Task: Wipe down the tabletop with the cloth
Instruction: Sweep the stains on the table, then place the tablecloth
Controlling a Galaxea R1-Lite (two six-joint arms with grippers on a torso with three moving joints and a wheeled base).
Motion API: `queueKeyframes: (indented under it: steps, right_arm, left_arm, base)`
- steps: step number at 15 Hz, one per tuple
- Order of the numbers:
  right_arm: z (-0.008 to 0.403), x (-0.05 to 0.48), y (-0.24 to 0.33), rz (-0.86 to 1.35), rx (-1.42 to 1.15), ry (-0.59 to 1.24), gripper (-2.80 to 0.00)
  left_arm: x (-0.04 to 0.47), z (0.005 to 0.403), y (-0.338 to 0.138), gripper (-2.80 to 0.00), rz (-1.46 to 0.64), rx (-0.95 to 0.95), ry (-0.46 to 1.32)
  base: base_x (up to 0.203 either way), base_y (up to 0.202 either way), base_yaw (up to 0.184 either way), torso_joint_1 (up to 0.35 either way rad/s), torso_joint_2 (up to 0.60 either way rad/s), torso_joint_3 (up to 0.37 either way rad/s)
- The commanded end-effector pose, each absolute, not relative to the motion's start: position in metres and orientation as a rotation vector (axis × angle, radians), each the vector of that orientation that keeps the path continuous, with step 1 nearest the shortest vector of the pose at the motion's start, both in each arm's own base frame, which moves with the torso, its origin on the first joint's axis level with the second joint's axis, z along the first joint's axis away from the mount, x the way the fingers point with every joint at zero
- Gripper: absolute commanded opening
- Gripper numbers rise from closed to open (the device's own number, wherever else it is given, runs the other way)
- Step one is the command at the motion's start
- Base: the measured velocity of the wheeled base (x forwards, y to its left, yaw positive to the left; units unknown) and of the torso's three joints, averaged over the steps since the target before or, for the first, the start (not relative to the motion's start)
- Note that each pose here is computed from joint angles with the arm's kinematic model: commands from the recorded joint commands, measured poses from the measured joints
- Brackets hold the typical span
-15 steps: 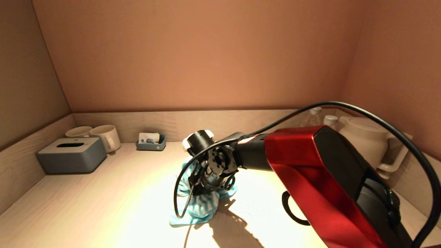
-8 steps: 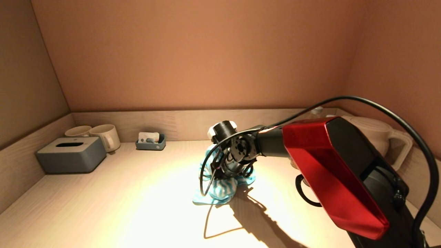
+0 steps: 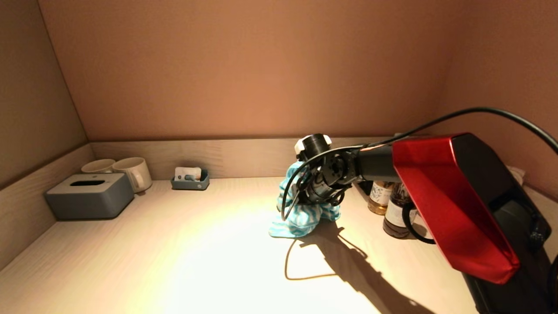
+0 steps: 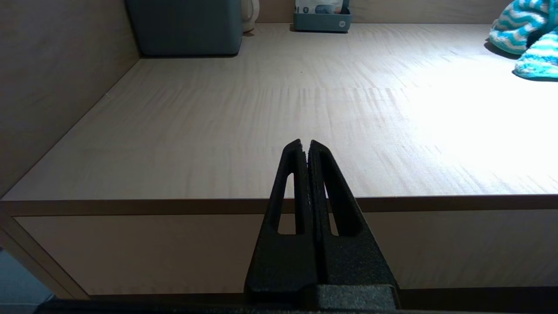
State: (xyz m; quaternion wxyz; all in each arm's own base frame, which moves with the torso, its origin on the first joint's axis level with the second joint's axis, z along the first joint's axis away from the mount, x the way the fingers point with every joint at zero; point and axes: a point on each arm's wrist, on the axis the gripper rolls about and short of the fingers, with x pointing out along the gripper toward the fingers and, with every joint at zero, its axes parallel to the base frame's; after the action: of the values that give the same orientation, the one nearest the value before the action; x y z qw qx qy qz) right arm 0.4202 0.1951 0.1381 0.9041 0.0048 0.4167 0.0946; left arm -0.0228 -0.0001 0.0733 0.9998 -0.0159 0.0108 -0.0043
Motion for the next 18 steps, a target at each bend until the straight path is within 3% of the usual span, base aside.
queueKeyframes:
  steps: [1,9,13,18]
  right_arm:
    - [0.155,0.412,0.184,0.184,0.022,0.847,-2.8]
    - [0.189,0.362,0.16,0.194,0.025,0.849,-2.8]
    - [0.277,0.276,0.121,0.236,0.059,0.645,-2.8]
    - [0.305,0.203,0.071,0.18,0.069,0.523,-2.8]
  left_arm:
    - [-0.023,0.073,0.0,-2.8,-0.009,-0.032,0.022]
    - [-0.023,0.073,0.0,-2.8,-0.009,-0.032,0.022]
    - [-0.023,0.073,0.0,-2.8,-0.009,-0.032,0.022]
    - [-0.023,0.073,0.0,-2.8,-0.009,-0.032,0.022]
  base:
    - [0.0,0.0,0.0,0.0,0.0,0.0]
    - [0.0,0.0,0.0,0.0,0.0,0.0]
    - [0.0,0.0,0.0,0.0,0.0,0.0]
    - [0.0,0.0,0.0,0.0,0.0,0.0]
